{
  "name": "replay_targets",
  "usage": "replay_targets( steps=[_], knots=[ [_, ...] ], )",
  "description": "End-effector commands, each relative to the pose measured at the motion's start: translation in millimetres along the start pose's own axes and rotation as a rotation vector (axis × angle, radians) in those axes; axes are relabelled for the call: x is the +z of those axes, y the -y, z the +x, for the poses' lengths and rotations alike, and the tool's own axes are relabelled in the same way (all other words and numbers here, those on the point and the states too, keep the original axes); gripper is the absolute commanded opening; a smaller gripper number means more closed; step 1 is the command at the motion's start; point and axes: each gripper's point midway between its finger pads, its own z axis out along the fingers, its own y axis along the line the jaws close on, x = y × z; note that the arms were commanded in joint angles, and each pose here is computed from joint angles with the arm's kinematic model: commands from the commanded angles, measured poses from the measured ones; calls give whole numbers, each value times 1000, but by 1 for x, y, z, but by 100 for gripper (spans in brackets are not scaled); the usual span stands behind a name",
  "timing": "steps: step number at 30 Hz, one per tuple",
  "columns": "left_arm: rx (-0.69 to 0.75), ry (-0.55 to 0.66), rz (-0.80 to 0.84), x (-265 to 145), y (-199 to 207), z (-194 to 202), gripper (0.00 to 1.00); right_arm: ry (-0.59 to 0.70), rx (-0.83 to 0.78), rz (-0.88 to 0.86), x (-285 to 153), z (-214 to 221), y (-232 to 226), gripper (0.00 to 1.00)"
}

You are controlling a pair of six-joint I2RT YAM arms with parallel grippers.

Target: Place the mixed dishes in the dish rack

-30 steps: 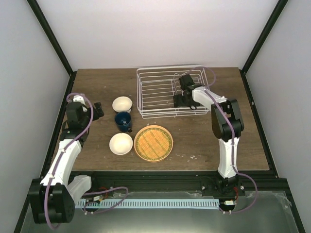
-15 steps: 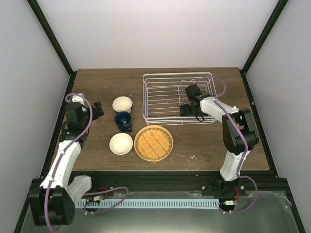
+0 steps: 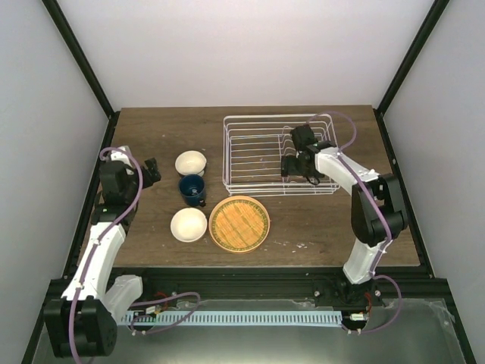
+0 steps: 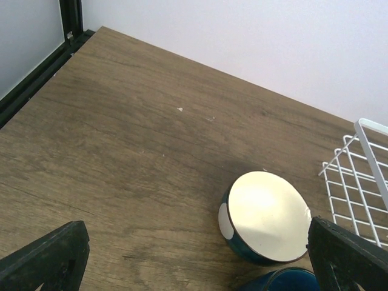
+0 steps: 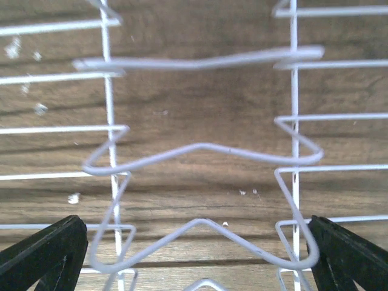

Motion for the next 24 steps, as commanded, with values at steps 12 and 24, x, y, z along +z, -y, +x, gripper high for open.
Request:
replay_targets(
  steps=[12, 24],
  knots=[
    [36, -195, 1, 73, 2, 26, 100, 219, -43, -82, -87, -40, -18, 100],
    [116, -292, 18, 133, 27, 39, 100, 299, -114, -204, -113, -7, -48, 100]
  ],
)
